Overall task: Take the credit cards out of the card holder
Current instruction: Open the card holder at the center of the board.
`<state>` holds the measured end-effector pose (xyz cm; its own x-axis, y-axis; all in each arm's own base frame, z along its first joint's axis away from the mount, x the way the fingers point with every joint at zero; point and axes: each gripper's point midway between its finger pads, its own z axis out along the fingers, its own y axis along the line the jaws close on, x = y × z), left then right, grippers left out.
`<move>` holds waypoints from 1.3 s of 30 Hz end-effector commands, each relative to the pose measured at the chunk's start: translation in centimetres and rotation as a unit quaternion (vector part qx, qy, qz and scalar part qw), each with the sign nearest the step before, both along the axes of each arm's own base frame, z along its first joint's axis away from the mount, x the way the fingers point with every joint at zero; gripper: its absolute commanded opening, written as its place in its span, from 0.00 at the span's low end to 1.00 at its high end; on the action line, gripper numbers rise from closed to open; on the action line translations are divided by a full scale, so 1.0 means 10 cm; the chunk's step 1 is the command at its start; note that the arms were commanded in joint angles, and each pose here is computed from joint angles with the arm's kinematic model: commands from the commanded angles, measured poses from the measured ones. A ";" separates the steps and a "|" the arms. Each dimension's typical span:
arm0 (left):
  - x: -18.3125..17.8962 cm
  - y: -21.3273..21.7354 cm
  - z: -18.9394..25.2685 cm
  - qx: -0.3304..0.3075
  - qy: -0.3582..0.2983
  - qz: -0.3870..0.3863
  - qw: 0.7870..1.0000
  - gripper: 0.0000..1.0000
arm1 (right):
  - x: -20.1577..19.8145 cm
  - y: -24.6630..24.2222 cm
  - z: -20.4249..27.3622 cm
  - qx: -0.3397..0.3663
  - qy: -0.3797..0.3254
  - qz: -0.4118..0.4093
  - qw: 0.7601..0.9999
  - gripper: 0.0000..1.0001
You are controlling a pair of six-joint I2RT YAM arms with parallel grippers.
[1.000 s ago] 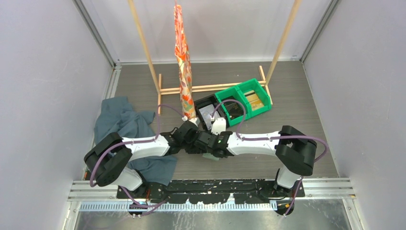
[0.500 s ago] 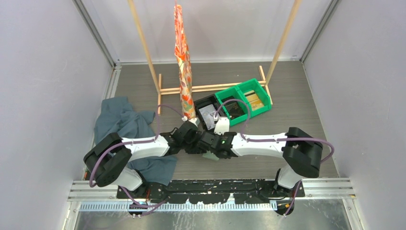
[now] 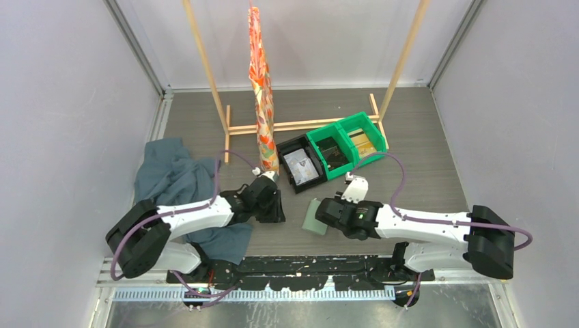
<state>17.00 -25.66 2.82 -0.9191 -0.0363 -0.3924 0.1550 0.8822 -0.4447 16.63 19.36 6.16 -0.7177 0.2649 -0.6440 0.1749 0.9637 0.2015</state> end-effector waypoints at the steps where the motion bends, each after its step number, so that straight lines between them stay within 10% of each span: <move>1: 0.02 0.12 0.23 0.012 -0.040 0.005 0.999 0.33 | -0.01 -0.44 0.05 -0.042 -0.019 -0.073 0.996 0.40; 20: -0.05 0.15 0.65 0.013 -0.096 0.013 0.995 0.37 | 0.08 0.83 0.27 0.049 -0.035 0.053 0.997 0.42; 39: -0.07 -0.15 0.83 0.059 -0.143 -0.048 0.987 0.40 | -0.02 -0.25 -0.12 0.063 -0.016 -0.057 0.996 0.40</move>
<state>14.92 -25.54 8.52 -0.8260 0.0743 -0.5587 0.2922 0.9040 -0.3119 16.13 16.88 3.86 -0.6908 0.3599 -0.6270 0.2499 0.9327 0.2601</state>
